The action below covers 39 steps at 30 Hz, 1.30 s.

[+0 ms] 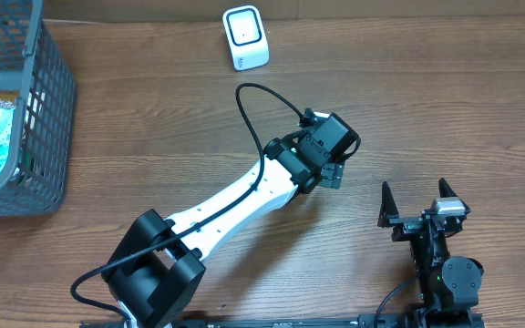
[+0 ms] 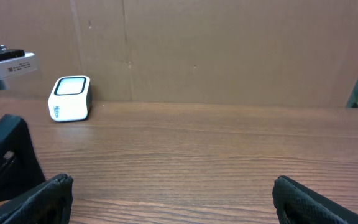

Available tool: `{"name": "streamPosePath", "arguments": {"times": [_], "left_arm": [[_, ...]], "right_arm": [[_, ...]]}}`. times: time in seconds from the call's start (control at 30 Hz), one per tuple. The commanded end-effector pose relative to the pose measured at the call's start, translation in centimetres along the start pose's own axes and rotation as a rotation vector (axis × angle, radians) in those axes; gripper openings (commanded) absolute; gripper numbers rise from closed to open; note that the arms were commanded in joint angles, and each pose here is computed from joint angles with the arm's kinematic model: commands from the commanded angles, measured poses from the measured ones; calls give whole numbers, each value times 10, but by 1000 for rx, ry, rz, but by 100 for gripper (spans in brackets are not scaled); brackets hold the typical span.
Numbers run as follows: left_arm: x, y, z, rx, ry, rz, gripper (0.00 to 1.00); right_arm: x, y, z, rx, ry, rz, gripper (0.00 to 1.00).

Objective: Scan the item barcode
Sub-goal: 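Carry the bottle toward the scanner and set it upright on the table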

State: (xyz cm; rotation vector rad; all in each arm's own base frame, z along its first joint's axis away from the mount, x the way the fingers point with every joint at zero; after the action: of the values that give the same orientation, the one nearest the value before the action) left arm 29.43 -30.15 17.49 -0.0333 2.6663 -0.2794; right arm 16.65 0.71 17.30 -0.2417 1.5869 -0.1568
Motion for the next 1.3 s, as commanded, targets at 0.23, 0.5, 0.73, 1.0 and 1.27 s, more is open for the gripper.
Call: {"name": "streamPosePath", "arguments": {"times": [0.23, 0.5, 0.73, 1.0, 1.27], "left_arm": [[11, -3, 3, 69, 101, 46, 64], [12, -3, 3, 69, 108, 46, 58], [12, -3, 3, 64, 114, -46, 44], [12, -3, 3, 58, 118, -147, 48], [11, -2, -2, 62, 115, -89, 100]], "right_arm": [[3, 1, 1, -6, 2, -1, 100], [3, 1, 1, -6, 2, -1, 100], [3, 1, 1, -6, 2, -1, 100], [3, 1, 1, -6, 2, -1, 100], [3, 1, 1, -6, 2, -1, 100]]}}
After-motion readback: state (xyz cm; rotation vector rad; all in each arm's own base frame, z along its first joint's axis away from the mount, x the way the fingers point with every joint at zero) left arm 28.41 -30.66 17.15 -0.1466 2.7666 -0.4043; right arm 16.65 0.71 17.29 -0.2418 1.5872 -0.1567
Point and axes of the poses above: each gripper's point midway between its finger pads, its own z axis out along the fingers, its own y axis along the line the jaws close on, x = y × z, the point moved 8 cm from there along -z, back along the fingers, and after that the axes turned 14 degrees about -z, right-handed, at the moved point
